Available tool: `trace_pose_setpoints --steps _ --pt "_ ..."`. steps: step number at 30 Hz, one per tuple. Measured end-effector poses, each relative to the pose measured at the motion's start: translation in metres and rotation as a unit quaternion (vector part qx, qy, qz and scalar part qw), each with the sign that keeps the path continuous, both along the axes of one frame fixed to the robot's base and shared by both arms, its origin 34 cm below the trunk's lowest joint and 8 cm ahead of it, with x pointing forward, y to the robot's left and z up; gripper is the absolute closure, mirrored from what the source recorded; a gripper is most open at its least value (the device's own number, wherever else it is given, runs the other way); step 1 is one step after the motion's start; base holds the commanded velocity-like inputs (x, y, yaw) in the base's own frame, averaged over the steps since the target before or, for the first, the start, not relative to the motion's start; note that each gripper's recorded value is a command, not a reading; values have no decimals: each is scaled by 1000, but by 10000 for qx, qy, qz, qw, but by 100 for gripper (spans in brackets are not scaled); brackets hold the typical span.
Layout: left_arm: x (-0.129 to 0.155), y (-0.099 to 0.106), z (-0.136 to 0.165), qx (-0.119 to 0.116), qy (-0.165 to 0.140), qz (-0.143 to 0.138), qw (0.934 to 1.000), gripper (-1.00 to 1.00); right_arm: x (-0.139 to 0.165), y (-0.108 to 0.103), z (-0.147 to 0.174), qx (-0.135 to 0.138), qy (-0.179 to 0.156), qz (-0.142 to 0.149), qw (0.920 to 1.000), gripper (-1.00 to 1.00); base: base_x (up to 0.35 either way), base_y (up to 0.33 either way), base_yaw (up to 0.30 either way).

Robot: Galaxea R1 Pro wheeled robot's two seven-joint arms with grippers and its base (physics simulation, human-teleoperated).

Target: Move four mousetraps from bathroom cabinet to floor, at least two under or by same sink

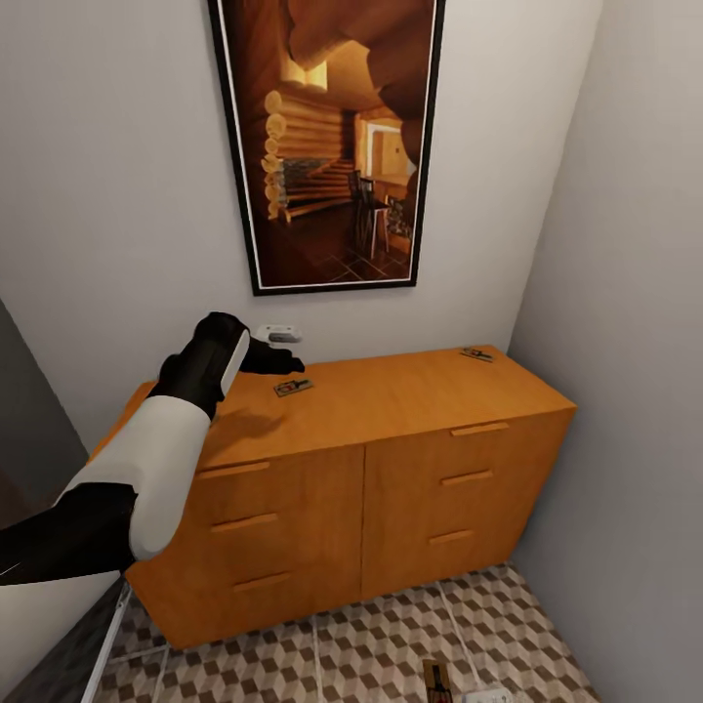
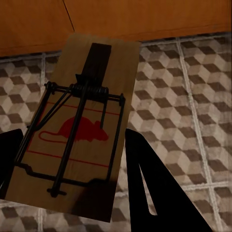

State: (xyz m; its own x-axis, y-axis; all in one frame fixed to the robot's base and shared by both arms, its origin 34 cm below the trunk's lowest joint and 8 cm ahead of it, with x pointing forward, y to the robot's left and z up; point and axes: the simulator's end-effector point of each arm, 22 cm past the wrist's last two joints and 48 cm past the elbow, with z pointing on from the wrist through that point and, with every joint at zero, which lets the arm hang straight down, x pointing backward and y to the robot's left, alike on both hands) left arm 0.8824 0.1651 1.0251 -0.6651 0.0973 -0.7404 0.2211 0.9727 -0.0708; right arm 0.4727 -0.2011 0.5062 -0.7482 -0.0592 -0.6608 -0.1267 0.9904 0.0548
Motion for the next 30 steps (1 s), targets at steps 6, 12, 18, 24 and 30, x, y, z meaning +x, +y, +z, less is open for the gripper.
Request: trace_pose_setpoints --steps 6,12,18,24,30 --pt "-1 0 -2 2 30 -2 10000 -100 0 0 0 -1 -5 -2 10000 100 0 0 -21" --pt "-1 0 -3 3 40 -3 10000 -100 1 0 0 0 -7 0 10000 100 0 0 -3" --pt "-1 0 -3 2 42 -3 10000 -100 0 1 0 9 -5 4 10000 100 0 0 0" --pt "-1 0 -3 -1 43 -2 10000 -100 1 1 1 7 -7 1 10000 100 0 0 0" --pt "-1 0 -3 2 42 -3 10000 -100 0 1 0 11 -3 4 10000 100 0 31 -18"
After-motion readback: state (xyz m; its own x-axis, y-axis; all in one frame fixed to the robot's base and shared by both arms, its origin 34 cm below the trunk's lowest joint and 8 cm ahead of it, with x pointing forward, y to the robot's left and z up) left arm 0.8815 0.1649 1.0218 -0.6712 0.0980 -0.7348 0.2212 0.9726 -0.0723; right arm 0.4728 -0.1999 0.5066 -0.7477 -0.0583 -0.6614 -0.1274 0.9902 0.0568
